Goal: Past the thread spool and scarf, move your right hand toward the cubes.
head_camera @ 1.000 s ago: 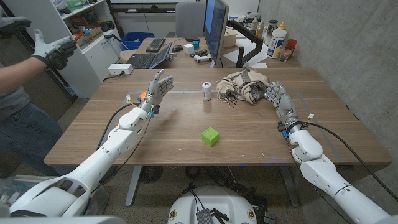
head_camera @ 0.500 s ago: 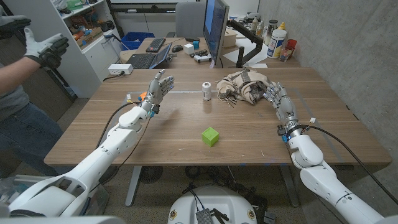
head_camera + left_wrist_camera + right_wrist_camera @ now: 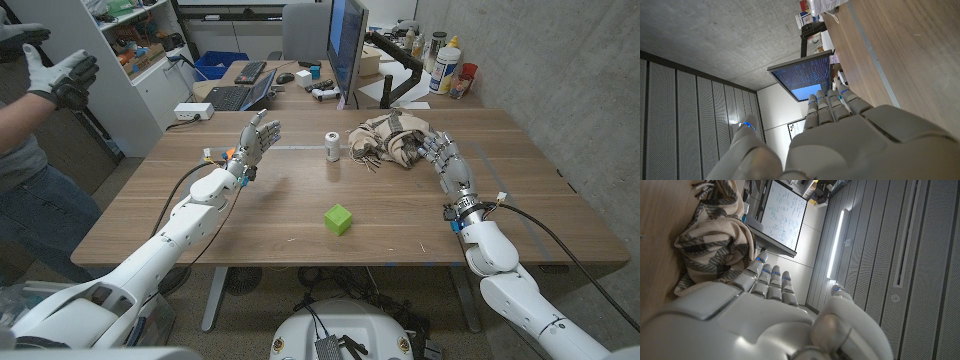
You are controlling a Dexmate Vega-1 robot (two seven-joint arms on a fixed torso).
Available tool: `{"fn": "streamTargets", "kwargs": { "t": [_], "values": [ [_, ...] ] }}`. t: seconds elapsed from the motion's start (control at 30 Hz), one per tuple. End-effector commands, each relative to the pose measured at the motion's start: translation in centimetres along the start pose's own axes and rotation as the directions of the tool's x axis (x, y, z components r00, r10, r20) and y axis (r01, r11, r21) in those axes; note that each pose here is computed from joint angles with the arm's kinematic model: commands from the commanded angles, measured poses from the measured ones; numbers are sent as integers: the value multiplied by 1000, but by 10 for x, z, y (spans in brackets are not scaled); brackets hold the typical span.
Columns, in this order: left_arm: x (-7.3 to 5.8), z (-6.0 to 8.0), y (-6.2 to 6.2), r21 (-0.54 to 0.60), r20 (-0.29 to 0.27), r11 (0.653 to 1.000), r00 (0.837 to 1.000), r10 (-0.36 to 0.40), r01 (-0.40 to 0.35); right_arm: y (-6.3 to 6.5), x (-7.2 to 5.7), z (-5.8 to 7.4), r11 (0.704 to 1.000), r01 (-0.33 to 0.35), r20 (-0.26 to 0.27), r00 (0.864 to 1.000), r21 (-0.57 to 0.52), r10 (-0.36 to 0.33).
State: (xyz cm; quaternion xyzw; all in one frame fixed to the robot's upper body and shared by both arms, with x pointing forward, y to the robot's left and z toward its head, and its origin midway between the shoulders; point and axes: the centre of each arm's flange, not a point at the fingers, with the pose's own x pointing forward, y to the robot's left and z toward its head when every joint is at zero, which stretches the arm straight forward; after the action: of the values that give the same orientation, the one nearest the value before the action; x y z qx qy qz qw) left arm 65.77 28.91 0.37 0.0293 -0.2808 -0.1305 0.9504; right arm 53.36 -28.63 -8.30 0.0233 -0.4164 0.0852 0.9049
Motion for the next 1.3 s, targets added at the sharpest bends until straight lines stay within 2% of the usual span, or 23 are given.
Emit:
{"fn": "streamTargets", "kwargs": {
  "t": [0.03,0.37,0.87,1.3],
  "values": [
    [6,5,-4,12,5,1000,1000,-10,10,14,-10,6,1000,-11,63,998,-8,12],
    [5,11,-5,23,16,1000,1000,-14,13,27,-13,15,996,-56,117,991,-62,63],
    [1,10,-7,25,14,1000,1000,-17,17,41,-18,22,993,-65,186,979,-98,83],
    [-1,14,-9,55,9,998,999,-34,34,56,-23,39,961,-110,238,956,-252,172]
  ]
}}
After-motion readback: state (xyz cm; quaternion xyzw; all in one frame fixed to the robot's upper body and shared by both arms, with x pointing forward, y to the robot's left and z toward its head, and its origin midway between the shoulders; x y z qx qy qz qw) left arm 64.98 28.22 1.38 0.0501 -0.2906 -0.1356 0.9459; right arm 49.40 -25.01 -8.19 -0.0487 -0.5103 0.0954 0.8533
